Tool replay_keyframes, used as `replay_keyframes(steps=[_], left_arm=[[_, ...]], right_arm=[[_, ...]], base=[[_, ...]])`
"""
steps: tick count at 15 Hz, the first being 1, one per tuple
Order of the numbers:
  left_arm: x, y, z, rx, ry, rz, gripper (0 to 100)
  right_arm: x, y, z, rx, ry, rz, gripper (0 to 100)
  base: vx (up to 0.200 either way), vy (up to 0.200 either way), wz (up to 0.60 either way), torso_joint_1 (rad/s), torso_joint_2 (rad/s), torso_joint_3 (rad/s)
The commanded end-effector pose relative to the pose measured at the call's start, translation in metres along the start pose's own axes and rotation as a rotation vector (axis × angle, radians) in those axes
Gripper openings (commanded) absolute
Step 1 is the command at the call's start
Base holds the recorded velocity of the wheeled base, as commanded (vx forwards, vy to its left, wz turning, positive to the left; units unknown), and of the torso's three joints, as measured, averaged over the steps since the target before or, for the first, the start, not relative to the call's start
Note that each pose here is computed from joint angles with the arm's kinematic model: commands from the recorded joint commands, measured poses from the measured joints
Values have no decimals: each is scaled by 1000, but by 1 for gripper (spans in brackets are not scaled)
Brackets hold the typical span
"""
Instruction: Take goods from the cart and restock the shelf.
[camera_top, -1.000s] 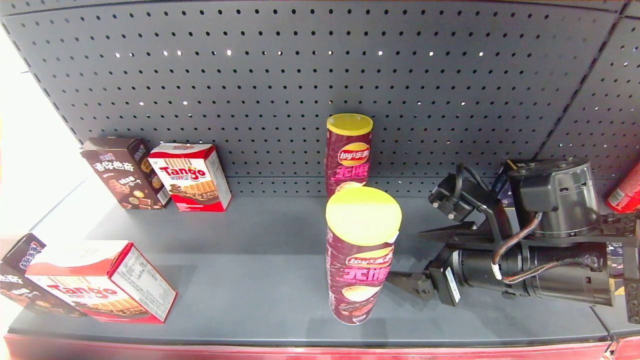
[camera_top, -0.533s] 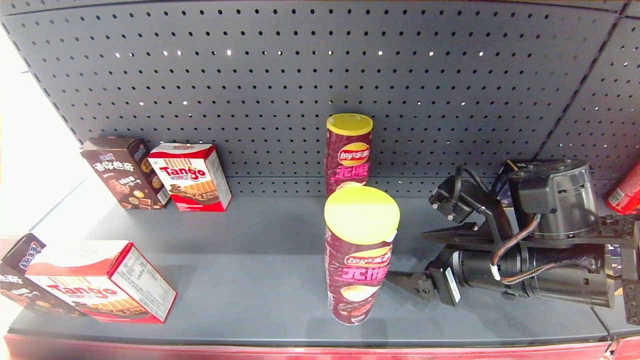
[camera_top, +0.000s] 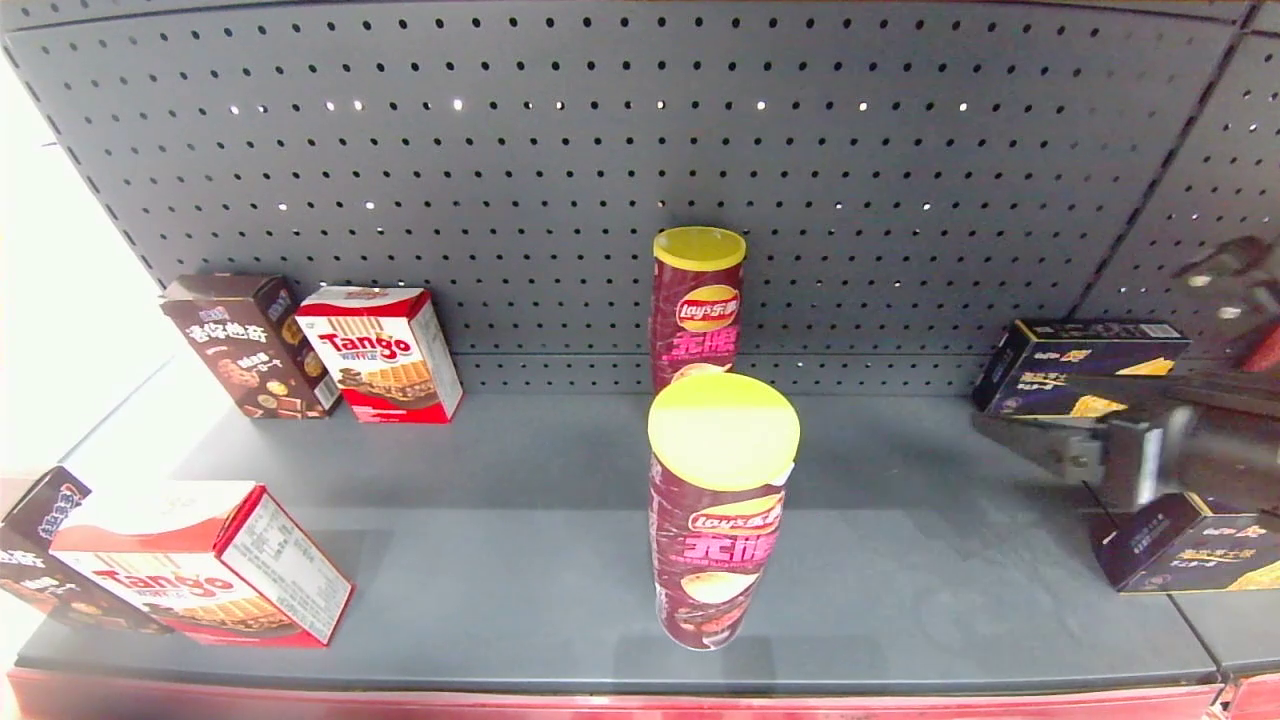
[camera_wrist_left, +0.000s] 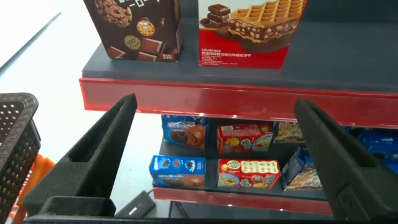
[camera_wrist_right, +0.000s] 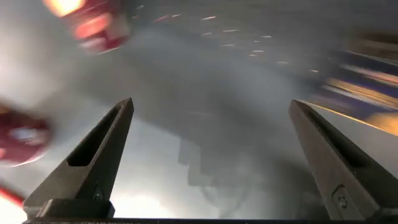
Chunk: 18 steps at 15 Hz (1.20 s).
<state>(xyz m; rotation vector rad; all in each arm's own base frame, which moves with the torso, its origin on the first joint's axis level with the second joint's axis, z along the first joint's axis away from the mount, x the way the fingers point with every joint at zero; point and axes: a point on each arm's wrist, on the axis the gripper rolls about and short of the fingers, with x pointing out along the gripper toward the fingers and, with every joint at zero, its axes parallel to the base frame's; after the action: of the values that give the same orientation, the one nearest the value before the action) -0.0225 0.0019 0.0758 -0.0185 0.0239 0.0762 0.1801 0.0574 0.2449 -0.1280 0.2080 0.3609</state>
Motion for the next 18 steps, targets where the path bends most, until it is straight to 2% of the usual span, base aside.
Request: replay_keyframes(steps=[1,2,5,8,9,10,12,13,15,16,17,18], left_arm=[[0,0,0,0,1,1,100],[0,0,0,0,1,1,100],[0,0,0,0,1,-2,100],[0,0,0,0,1,-2,100],[0,0,0,0,3,-1,100],[0,0,0,0,3,-1,100],[0,0,0,0,3,-1,100],[0,0,0,0,1,-1,100],[0,0,0,0,1,-1,100],[0,0,0,0,1,-1,100],[0,0,0,0,1,-1,100],[0,0,0,0,1,-1,100]], right_arm=[[-103,-13,-36,34,-161,-276,100],[-132,-2,-65,19,-207,-327,100],[-163,20,-126,-13,-271,-388,100],[-182,36,-168,10,-177,-389,100],[-181,37,-174,27,-151,-395,100],[-181,37,-174,40,-169,-395,100],[-167,35,-195,88,-143,-388,100],[-162,33,-201,83,-176,-399,100],[-164,31,-202,132,-160,-512,100],[-163,31,-202,154,-163,-526,100],[-163,32,-205,183,-165,-473,100],[-165,34,-209,118,-174,-351,100]], base=[[0,0,0,0,0,0],[0,0,0,0,0,0],[0,0,0,0,0,0],[0,0,0,0,0,0],[0,0,0,0,0,0],[0,0,0,0,0,0],[0,0,0,0,0,0],[0,0,0,0,0,0],[0,0,0,0,0,0],[0,0,0,0,0,0],[0,0,0,0,0,0],[0,0,0,0,0,0]])
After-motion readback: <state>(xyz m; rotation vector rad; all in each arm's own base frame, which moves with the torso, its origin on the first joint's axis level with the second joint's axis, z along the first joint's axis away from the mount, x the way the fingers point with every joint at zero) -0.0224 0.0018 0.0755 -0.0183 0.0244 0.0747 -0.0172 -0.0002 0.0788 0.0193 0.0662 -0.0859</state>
